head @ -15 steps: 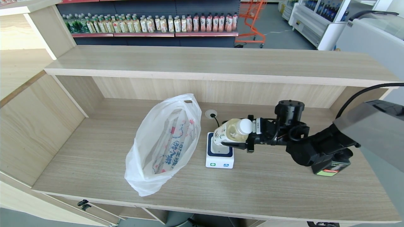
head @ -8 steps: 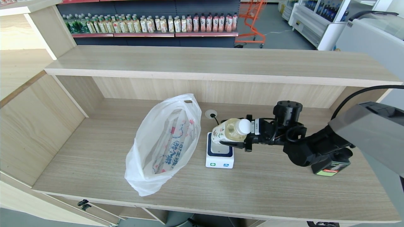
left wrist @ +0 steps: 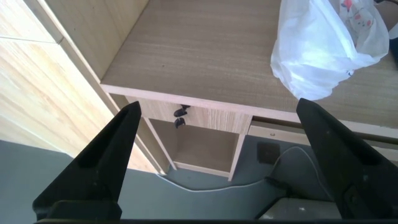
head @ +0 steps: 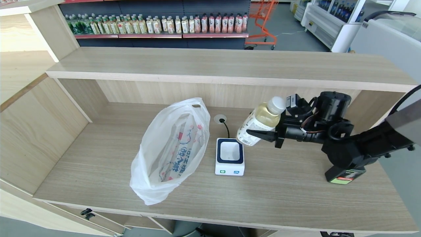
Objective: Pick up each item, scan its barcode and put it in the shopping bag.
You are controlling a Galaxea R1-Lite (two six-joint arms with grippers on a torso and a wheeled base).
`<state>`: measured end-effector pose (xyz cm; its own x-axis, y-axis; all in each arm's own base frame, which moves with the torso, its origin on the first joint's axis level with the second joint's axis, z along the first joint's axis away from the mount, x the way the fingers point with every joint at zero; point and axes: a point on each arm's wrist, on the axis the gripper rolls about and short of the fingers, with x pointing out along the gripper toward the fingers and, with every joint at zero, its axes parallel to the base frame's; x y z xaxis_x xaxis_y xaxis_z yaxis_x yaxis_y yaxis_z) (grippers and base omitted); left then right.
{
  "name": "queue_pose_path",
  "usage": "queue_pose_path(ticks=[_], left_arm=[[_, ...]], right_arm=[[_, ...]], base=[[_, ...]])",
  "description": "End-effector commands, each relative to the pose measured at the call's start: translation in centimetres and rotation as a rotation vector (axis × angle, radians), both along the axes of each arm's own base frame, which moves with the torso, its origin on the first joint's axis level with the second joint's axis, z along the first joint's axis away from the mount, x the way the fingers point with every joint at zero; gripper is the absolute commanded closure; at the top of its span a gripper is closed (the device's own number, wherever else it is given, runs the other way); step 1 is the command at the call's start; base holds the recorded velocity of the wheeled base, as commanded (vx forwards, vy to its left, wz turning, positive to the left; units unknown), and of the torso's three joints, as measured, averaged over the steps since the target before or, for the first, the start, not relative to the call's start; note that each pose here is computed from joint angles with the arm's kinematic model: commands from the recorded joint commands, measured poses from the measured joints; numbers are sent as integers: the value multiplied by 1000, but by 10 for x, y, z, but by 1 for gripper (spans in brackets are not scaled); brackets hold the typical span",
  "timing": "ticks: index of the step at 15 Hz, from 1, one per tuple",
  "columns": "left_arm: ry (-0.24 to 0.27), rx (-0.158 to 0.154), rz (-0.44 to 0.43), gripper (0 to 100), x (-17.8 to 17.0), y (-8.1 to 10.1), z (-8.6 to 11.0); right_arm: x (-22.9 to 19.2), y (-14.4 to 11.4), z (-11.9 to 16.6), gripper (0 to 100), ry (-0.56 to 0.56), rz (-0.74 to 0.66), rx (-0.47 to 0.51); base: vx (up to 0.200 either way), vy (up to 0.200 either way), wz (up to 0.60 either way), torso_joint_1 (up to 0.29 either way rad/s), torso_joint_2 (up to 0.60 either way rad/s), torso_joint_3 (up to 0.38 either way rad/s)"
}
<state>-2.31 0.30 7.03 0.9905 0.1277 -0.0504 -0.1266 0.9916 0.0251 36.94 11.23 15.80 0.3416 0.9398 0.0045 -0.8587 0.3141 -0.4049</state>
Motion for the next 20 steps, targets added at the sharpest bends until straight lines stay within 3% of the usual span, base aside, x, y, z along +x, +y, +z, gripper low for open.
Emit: queue_pose_path(ticks=[1,2,6,10,16,20], left_arm=[[0,0,1,0,0,0,0],[1,0,1,0,0,0,0],[1,-2,1,0,0,0,0],[1,-2,1,0,0,0,0],[-1,-20,3,0,0,0,0],[-1,-15,3,0,0,0,0]], right_arm=[[-60,-20,49,100,164,-122,137],[-75,-21,59,100,258,-174,212],[-108,-31,65,100,436,-248,322],[-140,-41,73,100,524,-290,344],[-145,-43,71,100,645,-416,404],[-139,-25,57,100,745,-433,401]], base=[[0,0,0,0,0,0],[0,0,0,0,0,0],[0,0,0,0,0,0],[0,0,0,0,0,0],[0,200,0,4,2,3],[0,200,0,2,0,2]])
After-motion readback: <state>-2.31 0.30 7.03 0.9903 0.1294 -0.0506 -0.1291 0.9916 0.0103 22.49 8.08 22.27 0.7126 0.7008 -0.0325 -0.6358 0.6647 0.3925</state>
